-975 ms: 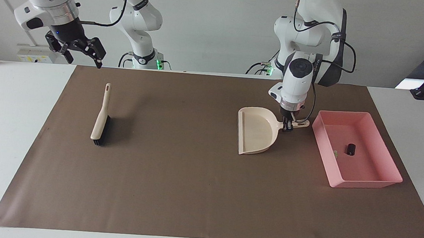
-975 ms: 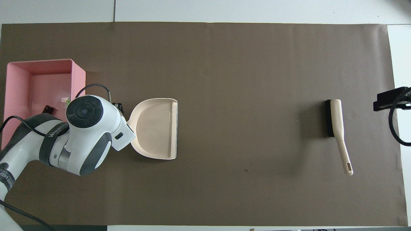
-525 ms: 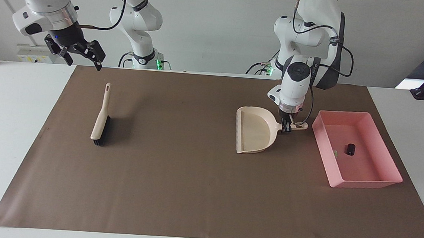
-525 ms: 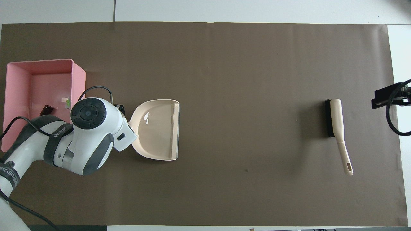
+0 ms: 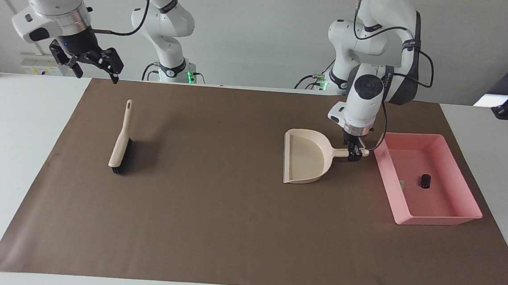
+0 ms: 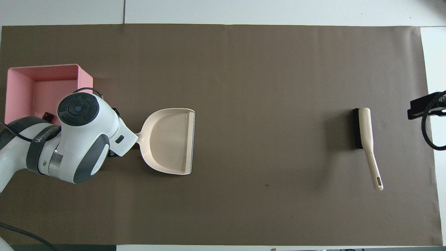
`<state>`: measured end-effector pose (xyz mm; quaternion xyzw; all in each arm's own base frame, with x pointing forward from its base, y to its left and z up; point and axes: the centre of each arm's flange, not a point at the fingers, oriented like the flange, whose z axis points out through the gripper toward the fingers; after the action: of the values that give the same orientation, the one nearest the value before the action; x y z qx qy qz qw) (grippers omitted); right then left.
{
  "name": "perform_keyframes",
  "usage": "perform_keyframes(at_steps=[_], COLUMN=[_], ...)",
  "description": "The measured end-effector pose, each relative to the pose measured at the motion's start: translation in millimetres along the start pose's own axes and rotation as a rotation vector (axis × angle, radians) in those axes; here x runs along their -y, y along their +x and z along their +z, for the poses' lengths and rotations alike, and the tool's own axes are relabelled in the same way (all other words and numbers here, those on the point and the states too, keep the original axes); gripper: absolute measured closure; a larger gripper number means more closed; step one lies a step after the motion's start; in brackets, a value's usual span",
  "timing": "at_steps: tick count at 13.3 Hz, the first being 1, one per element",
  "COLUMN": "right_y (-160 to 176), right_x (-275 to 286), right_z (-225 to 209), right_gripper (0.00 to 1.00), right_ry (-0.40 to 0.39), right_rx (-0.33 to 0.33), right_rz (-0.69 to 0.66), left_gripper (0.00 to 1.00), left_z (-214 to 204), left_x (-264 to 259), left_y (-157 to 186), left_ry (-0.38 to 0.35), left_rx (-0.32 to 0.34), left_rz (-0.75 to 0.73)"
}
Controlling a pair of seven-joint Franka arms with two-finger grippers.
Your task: Clean e-waste and dump in bin
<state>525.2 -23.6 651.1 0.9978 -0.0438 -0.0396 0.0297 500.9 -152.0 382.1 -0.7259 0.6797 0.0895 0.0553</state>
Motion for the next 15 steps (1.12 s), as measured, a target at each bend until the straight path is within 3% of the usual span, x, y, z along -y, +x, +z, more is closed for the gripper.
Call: perform_keyframes(at_steps=[1,2,10,15], right_y=[0,0,0,0], right_x=[0,0,3,3], right_z=[0,0,0,0], right_gripper=[0.00,0.00,0.00,0.00], right_ry=[0.000,0.000,0.000,0.000], right_rx=[0.000,0.000,0.001,0.001], right_rz=[0.000,0.000,-0.006,-0.006], left_gripper=[0.07,0.02,0.02,0.02], left_z=[-11,-22,-45,-141], left_x=[3,6,25,39], left_y=[-9,-20,-128,-210], left_ry=[0.001,0.008,-0.006,-0.083], left_rx=[-0.001,-0.006,-0.031,-0.158], left_rz=[-0.057,-0.131,-0.931,-1.215])
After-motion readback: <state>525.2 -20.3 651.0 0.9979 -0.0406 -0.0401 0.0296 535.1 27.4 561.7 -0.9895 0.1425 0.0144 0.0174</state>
